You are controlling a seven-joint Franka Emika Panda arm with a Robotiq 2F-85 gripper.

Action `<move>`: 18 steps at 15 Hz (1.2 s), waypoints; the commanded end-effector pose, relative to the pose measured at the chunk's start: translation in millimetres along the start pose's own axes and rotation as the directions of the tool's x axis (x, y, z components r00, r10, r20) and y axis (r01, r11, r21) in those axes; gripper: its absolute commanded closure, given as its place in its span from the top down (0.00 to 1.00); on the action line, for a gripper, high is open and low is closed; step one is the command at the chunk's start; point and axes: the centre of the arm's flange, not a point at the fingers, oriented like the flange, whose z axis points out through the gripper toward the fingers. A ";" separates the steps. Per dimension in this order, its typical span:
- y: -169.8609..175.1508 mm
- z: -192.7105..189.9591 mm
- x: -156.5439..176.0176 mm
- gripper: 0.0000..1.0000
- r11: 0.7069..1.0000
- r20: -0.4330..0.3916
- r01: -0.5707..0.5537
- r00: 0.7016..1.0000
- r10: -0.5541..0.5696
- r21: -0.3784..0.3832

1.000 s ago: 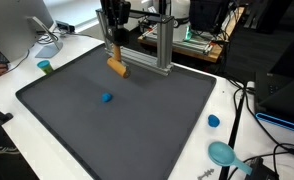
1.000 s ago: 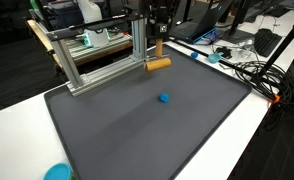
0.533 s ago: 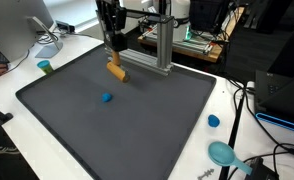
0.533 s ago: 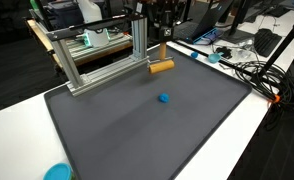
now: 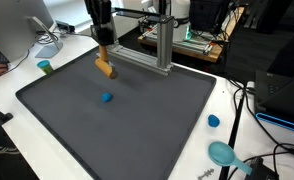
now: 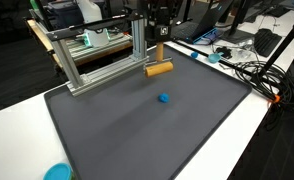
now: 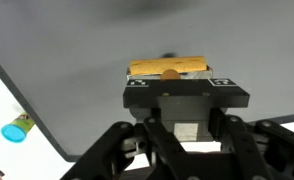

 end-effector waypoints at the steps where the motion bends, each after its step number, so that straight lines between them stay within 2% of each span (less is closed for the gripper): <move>1: 13.7 -18.8 28.3 0.21 0.998 -0.011 0.006 1.000 -0.006 0.058; 4: 9.3 -15.0 27.7 0.21 1.000 -0.035 -0.003 0.999 0.004 0.021; 6: -1.2 -5.2 23.8 0.21 1.000 -0.011 -0.002 1.000 0.002 0.005; 7: 9.8 -6.0 18.3 0.21 1.000 -0.016 0.004 1.000 -0.003 0.023; 8: 6.4 -1.8 17.2 0.46 1.000 -0.008 0.007 1.000 -0.007 0.021; 10: 5.5 2.3 16.9 0.46 1.000 -0.002 0.008 1.000 -0.008 0.020; 11: 6.8 2.4 17.2 0.21 1.000 -0.002 0.006 1.000 -0.006 0.019; 12: 1.5 15.2 20.4 0.21 1.000 0.005 -0.021 1.000 0.021 0.010; 15: -5.4 44.4 20.1 0.21 0.998 0.015 -0.011 1.000 0.010 0.058; 18: -10.0 67.2 21.2 0.21 0.999 -0.021 0.000 1.000 0.001 0.052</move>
